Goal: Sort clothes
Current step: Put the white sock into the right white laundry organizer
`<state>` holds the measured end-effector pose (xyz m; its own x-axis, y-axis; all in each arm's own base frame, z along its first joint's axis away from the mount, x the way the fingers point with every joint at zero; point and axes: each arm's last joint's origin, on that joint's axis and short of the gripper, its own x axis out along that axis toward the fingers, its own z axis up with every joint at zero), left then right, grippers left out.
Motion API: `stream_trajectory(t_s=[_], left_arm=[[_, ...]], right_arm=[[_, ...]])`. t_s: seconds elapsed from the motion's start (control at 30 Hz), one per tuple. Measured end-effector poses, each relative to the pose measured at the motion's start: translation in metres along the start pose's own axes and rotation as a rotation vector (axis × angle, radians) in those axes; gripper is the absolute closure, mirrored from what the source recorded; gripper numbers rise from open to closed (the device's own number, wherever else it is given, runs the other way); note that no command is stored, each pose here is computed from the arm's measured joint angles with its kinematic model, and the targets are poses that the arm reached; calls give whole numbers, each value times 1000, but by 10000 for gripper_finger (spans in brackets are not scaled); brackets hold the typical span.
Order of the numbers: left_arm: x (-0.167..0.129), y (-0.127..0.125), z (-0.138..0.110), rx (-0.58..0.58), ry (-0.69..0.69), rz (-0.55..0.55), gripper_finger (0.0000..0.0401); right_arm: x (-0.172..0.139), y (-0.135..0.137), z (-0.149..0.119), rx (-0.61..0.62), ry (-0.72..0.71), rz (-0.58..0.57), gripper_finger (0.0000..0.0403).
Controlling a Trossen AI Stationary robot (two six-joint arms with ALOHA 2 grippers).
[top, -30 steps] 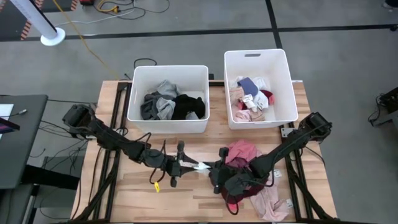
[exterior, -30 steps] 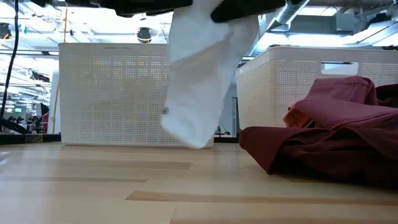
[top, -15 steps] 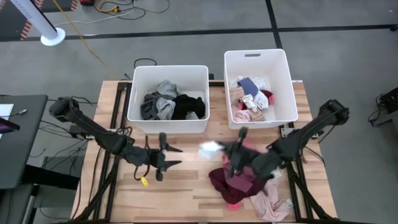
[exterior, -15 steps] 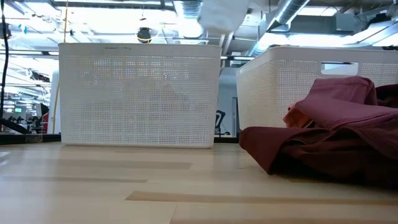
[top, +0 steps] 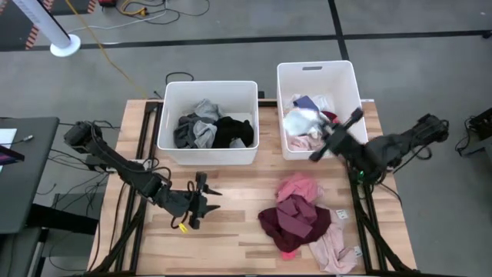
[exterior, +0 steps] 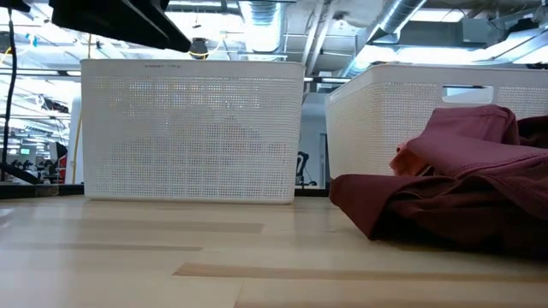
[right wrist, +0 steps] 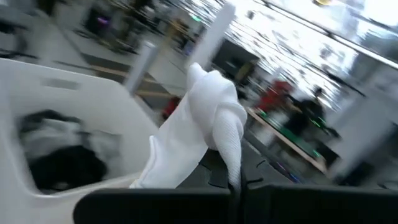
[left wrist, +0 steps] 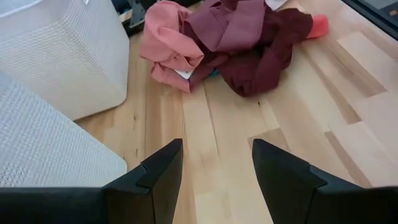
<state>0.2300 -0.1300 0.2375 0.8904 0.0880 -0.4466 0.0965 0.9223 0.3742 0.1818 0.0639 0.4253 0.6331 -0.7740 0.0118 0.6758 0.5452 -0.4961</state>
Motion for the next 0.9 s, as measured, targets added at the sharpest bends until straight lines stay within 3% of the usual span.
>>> stream_trajectory(t_s=[0.23, 0.43, 0.67, 0.9], left_arm=[[-1, -4, -3, -14, -4, -11, 213], [-2, -5, -3, -48, -5, -16, 214], [-5, -9, -2, -57, -11, -32, 214], [-5, -9, -1, -65, -25, -31, 214]], right_arm=[[5, -41, -22, 88, 93, -142, 399], [14, -56, -58, 155, 195, -246, 399], [26, -59, -97, 227, 436, -214, 399], [42, -45, -117, 194, 629, -189, 399]])
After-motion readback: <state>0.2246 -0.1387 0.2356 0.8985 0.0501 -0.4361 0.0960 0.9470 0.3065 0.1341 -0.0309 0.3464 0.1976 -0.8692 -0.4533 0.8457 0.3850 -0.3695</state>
